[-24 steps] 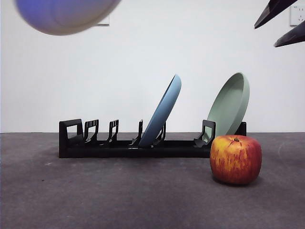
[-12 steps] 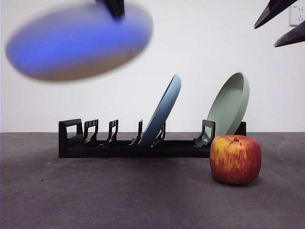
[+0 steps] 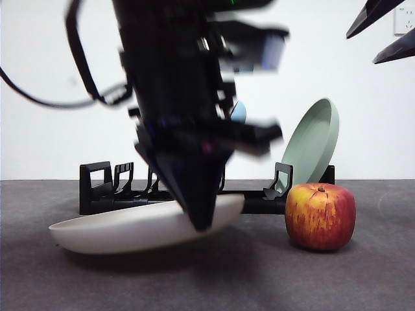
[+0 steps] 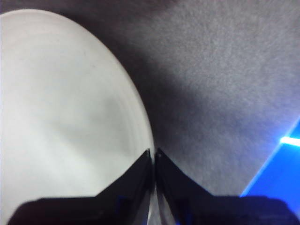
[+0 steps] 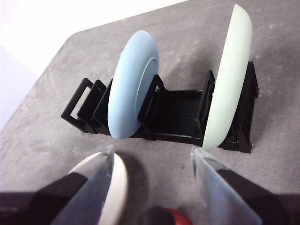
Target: Take the yellow plate from the plate rack,put the plate on the table,take the apple from the table,put the apple in the plate
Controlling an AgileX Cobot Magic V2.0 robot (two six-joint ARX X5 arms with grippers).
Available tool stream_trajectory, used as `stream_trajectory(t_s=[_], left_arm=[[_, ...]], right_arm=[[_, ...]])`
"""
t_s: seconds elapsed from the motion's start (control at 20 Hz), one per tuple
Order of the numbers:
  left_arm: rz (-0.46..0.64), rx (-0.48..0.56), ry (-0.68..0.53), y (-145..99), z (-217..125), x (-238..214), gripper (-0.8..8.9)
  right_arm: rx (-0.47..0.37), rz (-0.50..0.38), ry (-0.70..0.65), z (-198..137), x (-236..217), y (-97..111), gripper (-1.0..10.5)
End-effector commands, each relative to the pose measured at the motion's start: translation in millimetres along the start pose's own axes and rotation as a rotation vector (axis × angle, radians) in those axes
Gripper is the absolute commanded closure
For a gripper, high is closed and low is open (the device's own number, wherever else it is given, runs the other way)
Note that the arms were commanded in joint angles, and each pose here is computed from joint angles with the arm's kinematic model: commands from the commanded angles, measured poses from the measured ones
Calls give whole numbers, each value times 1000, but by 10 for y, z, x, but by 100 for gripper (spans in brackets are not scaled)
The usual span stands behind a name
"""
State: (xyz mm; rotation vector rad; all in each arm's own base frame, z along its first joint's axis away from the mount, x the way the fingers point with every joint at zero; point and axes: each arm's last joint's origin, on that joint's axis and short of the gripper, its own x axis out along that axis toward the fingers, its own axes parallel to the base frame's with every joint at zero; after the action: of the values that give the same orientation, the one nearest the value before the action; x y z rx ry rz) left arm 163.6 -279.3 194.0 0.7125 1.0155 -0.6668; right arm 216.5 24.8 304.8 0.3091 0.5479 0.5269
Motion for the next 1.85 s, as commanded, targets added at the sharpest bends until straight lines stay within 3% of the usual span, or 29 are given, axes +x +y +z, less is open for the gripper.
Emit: stream_trajectory(t_s=[0.05,0.15,0.3,0.35,0.55,0.6,0.75,0.9,1.15,1.35,1.55,1.85], left_arm=[[4,27,35,-49,-13,170,822],[3,31,52,-65,-19,232,799],[5,22,47,-64,-14,227,513],[11,13,45,-53,-13,222,491],[1,-55,-69,-3,48,-27,492],[-6,-76,-131,36,67,-187,492],[14,-131,-316,192,36,-734,495],[159,-231,-541,421,-126,-1371,495],[377,-404,-876,762,-672,-2310,500],[466,-533,-1057,937,-1152,-2772,500],[469,-632,-1178,1033,-1540,-3016,500],[454,-664,-1234,1069,-1740,-3109,500]], right_arm=[[-10,-1,-4,10,5,-1,664],[-10,0,-4,10,5,0,664],[-11,1,-4,10,6,2,663],[-11,2,-4,10,6,2,662],[-30,23,5,4,26,47,623],[-59,33,12,7,29,83,561],[-171,0,81,17,32,265,560],[-287,-87,136,7,46,504,401],[-362,-82,244,-111,168,728,407],[-369,-131,438,-311,445,715,407],[-360,-143,577,-476,780,643,407],[-338,-169,718,-739,1277,465,411]])
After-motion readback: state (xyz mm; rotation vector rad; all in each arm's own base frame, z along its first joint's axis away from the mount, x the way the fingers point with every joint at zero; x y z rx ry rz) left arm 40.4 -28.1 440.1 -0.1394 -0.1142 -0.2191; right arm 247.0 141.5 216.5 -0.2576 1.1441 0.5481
